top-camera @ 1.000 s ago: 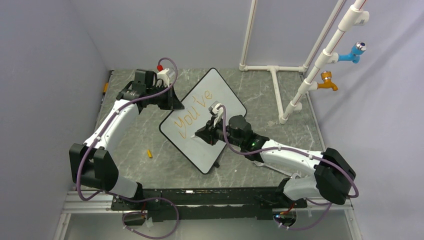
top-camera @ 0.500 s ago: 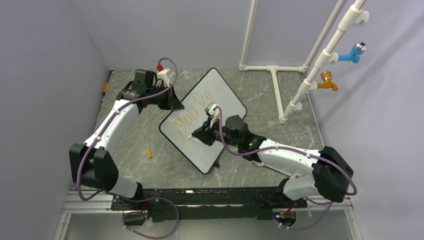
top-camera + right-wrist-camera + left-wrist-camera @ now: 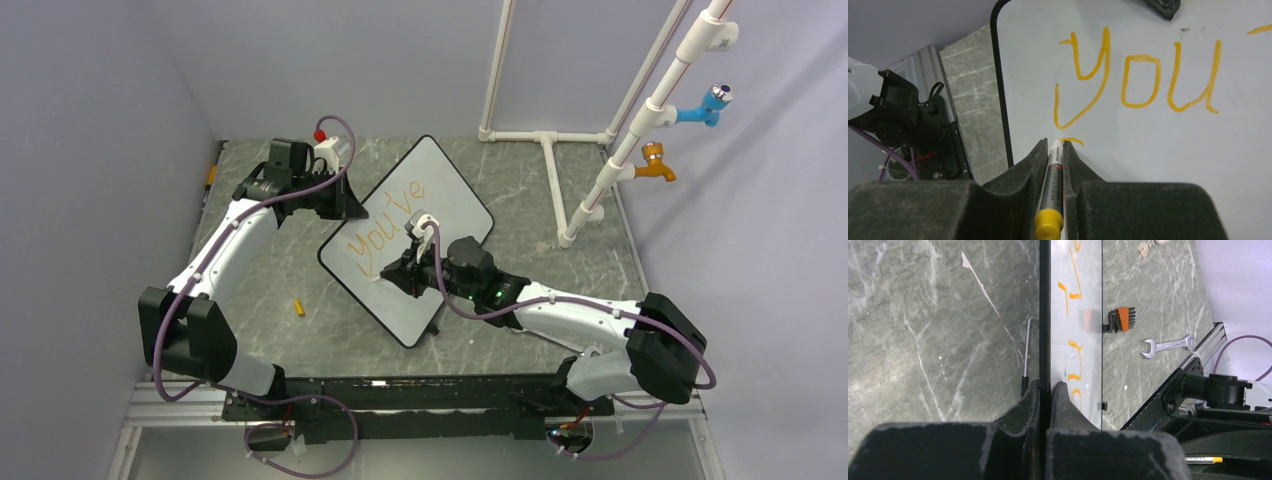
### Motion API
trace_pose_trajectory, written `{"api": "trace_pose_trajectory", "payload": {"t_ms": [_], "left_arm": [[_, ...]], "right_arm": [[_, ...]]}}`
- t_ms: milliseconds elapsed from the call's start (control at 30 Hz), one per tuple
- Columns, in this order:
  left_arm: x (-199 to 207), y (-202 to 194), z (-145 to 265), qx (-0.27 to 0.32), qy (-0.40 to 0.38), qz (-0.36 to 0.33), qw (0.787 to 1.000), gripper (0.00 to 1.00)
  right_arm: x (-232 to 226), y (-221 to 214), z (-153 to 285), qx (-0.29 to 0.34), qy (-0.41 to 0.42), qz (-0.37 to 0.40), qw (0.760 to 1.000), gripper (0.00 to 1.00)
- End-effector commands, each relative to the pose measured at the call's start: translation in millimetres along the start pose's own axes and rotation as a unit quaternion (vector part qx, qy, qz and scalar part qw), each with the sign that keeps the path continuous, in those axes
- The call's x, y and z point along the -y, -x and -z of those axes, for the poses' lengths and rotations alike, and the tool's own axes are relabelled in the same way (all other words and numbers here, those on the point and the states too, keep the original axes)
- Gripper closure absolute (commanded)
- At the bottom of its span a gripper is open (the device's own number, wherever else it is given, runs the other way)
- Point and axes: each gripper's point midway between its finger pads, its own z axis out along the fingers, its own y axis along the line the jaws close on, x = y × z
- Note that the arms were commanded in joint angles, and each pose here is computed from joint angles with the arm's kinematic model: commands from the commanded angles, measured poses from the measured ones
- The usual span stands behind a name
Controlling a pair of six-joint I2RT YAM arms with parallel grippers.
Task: Write a sentence on the whiteboard
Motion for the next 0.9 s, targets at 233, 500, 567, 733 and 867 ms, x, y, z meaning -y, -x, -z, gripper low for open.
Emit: {"api": "trace_pose_trajectory", "payload": {"t_ms": [233, 500, 567, 733, 867], "left_arm": [[-43, 19, 11, 0.039, 0.108, -0.067, 0.991, 1.0], [-43, 19, 11, 0.039, 0.108, -0.067, 0.991, 1.0], [-43, 19, 11, 0.039, 0.108, -0.067, 0.991, 1.0], [-42, 18, 11, 0.039, 0.106, -0.066, 0.991, 1.0], [-41, 19, 11, 0.04, 0.105, -0.067, 0.991, 1.0]], "right_arm": [[4, -20, 12, -0.01, -0.02, 0.004, 1.0, 1.0], [21, -21, 13, -0.018, -0.069, 0.007, 0.997, 1.0], [27, -22, 14, -0.019, -0.084, 0.007, 0.996, 1.0], [32, -15, 11, -0.014, -0.102, 0.009, 0.995, 1.0], [34, -4, 7, -0.005, -0.108, 0.015, 0.994, 1.0]]}}
